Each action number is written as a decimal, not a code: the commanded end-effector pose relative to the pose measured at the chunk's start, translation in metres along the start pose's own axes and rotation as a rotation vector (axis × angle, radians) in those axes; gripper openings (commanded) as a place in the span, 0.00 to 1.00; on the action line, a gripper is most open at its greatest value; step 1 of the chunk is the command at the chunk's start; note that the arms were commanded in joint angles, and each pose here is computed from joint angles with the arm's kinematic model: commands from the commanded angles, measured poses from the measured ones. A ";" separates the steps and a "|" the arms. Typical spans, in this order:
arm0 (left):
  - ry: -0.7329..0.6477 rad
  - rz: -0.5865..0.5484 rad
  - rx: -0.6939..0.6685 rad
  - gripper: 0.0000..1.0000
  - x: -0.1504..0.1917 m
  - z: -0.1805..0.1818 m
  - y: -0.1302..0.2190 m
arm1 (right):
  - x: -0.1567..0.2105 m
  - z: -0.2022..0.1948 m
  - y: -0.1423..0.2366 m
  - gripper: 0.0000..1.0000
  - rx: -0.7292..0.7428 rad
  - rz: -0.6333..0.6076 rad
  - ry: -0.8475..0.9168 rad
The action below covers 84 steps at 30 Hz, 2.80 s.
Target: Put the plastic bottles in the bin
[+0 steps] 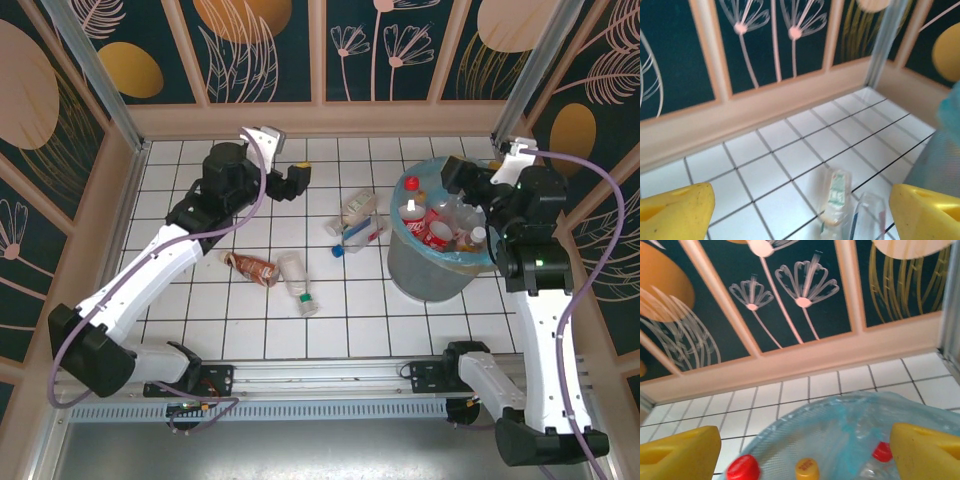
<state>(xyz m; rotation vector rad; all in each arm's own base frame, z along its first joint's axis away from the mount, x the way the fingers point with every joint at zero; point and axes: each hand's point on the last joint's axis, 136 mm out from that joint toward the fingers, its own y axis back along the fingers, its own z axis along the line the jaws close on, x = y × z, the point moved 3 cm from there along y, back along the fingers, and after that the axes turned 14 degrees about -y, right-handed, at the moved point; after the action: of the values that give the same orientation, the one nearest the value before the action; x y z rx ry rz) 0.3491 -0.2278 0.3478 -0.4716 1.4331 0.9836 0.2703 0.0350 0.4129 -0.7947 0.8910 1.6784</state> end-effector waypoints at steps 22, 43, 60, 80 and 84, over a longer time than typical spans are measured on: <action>0.199 0.642 -0.112 0.88 0.157 0.026 -0.018 | 0.156 0.144 -0.028 0.74 -0.445 0.350 0.263; 0.280 0.338 -0.567 0.94 0.148 0.112 0.075 | 0.397 0.143 -0.086 0.97 -0.113 0.960 0.316; 0.278 0.266 -0.494 0.95 0.138 0.103 0.075 | 0.454 0.122 -0.094 0.65 -0.041 1.115 0.320; 0.084 -0.075 -0.280 0.82 -0.001 0.048 0.077 | 0.107 0.190 -0.030 0.44 -0.319 0.563 0.236; 0.063 -0.090 -0.204 0.81 -0.016 0.022 0.061 | 0.050 0.148 -0.024 0.44 -0.167 0.406 0.270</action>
<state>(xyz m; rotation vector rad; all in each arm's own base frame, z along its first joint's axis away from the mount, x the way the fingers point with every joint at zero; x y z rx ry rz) 0.3108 -0.1717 0.3749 -0.7217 1.4178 1.0555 0.2593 0.2293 0.4644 -1.0710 0.9096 2.1829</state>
